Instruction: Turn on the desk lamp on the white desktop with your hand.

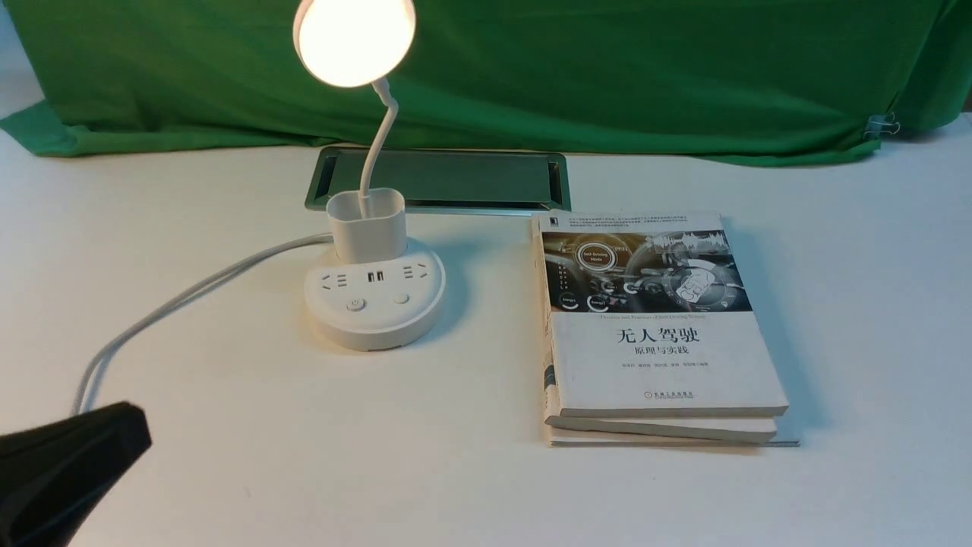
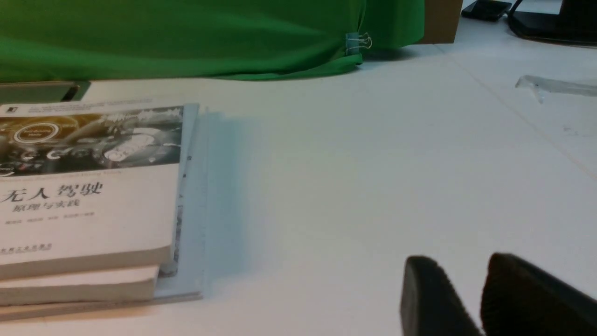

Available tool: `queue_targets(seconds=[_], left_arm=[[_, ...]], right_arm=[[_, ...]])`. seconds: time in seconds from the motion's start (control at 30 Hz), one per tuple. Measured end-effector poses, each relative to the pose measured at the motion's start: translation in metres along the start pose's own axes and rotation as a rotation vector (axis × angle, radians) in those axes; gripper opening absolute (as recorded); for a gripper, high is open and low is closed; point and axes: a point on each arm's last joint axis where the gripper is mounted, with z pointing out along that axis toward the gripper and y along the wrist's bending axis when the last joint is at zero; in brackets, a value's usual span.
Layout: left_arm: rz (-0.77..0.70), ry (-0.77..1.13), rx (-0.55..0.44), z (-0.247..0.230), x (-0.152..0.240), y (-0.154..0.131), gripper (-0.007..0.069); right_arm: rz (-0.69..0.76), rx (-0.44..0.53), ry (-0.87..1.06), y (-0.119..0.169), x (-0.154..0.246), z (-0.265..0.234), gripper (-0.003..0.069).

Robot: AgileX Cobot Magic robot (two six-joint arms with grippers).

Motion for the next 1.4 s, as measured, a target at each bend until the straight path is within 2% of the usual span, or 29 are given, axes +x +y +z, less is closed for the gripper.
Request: queue_targets(seconds=[0.17, 0.3, 0.4, 0.47, 0.53, 0.63, 0.87, 0.93, 1.07, 1.4], left_arm=[[0.015, -0.053, 0.000, -0.013, 0.009, -0.001, 0.0000], [0.118, -0.064, -0.095, -0.011, 0.018, 0.009, 0.0000], [0.128, -0.066, -0.181, -0.010, 0.021, 0.017, 0.0000], [0.071, -0.070, -0.228, -0.009, 0.025, 0.022, 0.0000], [-0.062, -0.088, -0.311, -0.008, 0.031, 0.029, 0.0000], [-0.108, -0.132, -0.371, -0.008, 0.035, 0.032, 0.0000], [0.102, -0.356, -0.479, -0.009, 0.041, 0.035, 0.0000], [0.157, -0.413, -0.513, -0.006, 0.058, 0.038, 0.0000], [0.133, -0.378, -0.535, -0.002, 0.072, 0.042, 0.0000], [-0.095, -0.094, -0.545, 0.003, 0.102, 0.047, 0.0000]], right_arm=[[0.000, 0.000, 0.000, 0.000, 0.000, 0.000, 0.0241], [0.000, 0.000, 0.000, 0.000, 0.000, 0.000, 0.0241], [0.000, 0.000, 0.000, 0.000, 0.000, 0.000, 0.0241], [0.000, 0.000, 0.000, 0.000, 0.000, 0.000, 0.0241], [0.000, 0.000, 0.000, 0.000, 0.000, 0.000, 0.0241], [0.000, 0.000, 0.000, 0.000, 0.000, 0.000, 0.0241], [0.000, 0.000, 0.001, 0.000, 0.000, 0.000, 0.0241], [0.000, 0.000, 0.001, 0.000, 0.000, 0.000, 0.0241], [0.000, 0.000, 0.001, 0.000, 0.000, 0.000, 0.0241], [0.000, 0.000, 0.001, 0.000, 0.000, 0.000, 0.0241]])
